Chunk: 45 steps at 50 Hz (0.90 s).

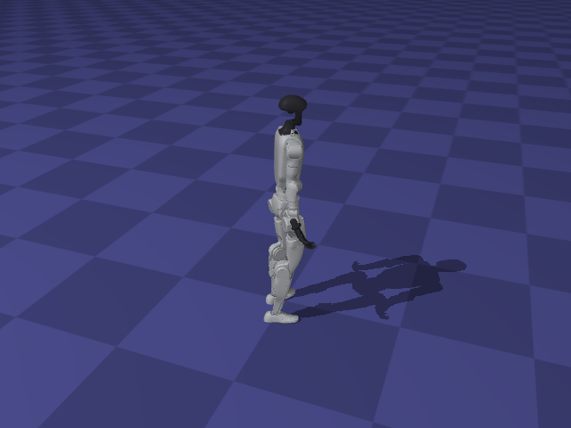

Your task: Kungfu

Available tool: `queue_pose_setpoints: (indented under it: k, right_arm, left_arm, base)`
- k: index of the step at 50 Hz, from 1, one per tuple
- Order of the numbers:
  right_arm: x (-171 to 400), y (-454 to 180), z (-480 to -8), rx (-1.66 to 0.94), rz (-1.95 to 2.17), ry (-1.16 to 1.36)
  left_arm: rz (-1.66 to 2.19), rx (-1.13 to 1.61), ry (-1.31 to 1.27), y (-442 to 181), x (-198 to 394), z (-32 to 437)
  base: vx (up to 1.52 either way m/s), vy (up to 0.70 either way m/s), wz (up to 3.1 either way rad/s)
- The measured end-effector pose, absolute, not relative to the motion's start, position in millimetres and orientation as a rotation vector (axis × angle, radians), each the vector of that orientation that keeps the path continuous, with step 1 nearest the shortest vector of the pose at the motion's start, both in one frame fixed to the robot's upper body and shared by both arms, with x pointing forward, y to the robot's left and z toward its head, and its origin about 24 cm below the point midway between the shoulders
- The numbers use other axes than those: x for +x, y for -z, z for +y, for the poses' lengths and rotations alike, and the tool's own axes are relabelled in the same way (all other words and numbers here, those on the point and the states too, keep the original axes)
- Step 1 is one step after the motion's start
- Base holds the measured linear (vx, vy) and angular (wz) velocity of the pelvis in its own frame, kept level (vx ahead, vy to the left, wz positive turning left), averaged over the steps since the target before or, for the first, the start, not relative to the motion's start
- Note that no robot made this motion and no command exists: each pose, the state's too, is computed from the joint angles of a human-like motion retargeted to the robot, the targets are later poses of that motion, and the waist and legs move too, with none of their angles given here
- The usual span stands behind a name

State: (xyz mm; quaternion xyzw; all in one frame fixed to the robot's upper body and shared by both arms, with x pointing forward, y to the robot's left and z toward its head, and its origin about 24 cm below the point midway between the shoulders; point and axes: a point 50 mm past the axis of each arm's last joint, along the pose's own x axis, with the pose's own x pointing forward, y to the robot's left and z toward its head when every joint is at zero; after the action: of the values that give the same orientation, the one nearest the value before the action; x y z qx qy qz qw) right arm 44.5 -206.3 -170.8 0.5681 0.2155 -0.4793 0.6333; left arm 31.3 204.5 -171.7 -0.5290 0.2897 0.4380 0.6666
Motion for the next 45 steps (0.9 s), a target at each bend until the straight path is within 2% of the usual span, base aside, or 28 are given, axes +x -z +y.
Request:
queue_pose_setpoints:
  k: [4,10,12,13,15,16,18,20,22,24,25,27,34,37,41,45]
  right_arm:
    - [42,169,-217,1.338,0.387,1.203]
    - [40,167,-227,1.34,0.346,1.212]
    - [38,167,-233,1.292,0.411,1.207]
    - [33,167,-237,1.229,0.507,1.211]
    - [16,166,-247,0.911,0.814,1.101]
    - [14,163,-256,0.616,1.005,0.921]
    - [16,158,-273,-0.017,1.314,0.433]
    - [16,155,-283,-0.651,1.504,-0.18]
    - [22,146,-305,-1.199,1.546,-0.506]
    - [33,147,-302,-1.394,1.408,-0.673]
    - [34,149,-298,-1.416,1.349,-0.686]
    - [27,152,-290,-1.291,1.364,-0.566]
    - [8,168,-247,-0.295,1.605,-0.06]
    - [21,173,-227,-0.024,1.509,0.103]
    - [62,171,-219,0.006,1.343,0.161]
    - [56,173,-213,-0.108,1.364,0.116]
  left_arm:
    - [0.594,-1.184,-1.06,170,34,217]
    - [0.54,-1.203,-1.054,168,43,224]
    - [0.707,-1.034,-1.022,168,41,232]
    - [0.868,-0.802,-0.976,167,36,241]
    - [1.167,-0.047,-0.628,162,24,259]
    - [1.3,0.393,-0.332,160,17,268]
    - [1.331,1.219,0.32,149,24,299]
    - [1.165,1.74,0.779,140,65,312]
    - [1.003,1.841,0.842,138,83,307]
    - [0.998,1.724,0.8,143,78,298]
    - [1.034,1.635,0.787,147,72,291]
    - [1.144,1.489,0.762,151,60,287]
    - [1.257,1.185,0.679,163,55,257]
    - [1.277,0.999,0.533,170,50,232]
    - [1.285,0.926,0.324,172,59,220]
    - [1.366,1.072,0.391,171,46,227]
  base:
    - [-0.07,0.04,-0.13]
    - [-0.07,0.04,-0.11]
    - [-0.07,0.04,0.02]
    - [-0.03,0.01,0.46]
    - [-0.02,-0.02,0.82]
    - [-0.11,0.03,0.24]
    - [-0.23,0.14,0.02]
    - [-0.2,0.17,-0.06]
    - [-0.02,0.06,-0.45]
    - [0.16,-0.04,0.16]
    - [0.25,-0.06,0.22]
    - [0.23,-0.01,-0.07]
    - [0.14,0.06,0.11]
    - [0.07,0.15,-0.39]
    - [-0.26,-0.36,-1.24]
    - [0.08,0.24,0.01]
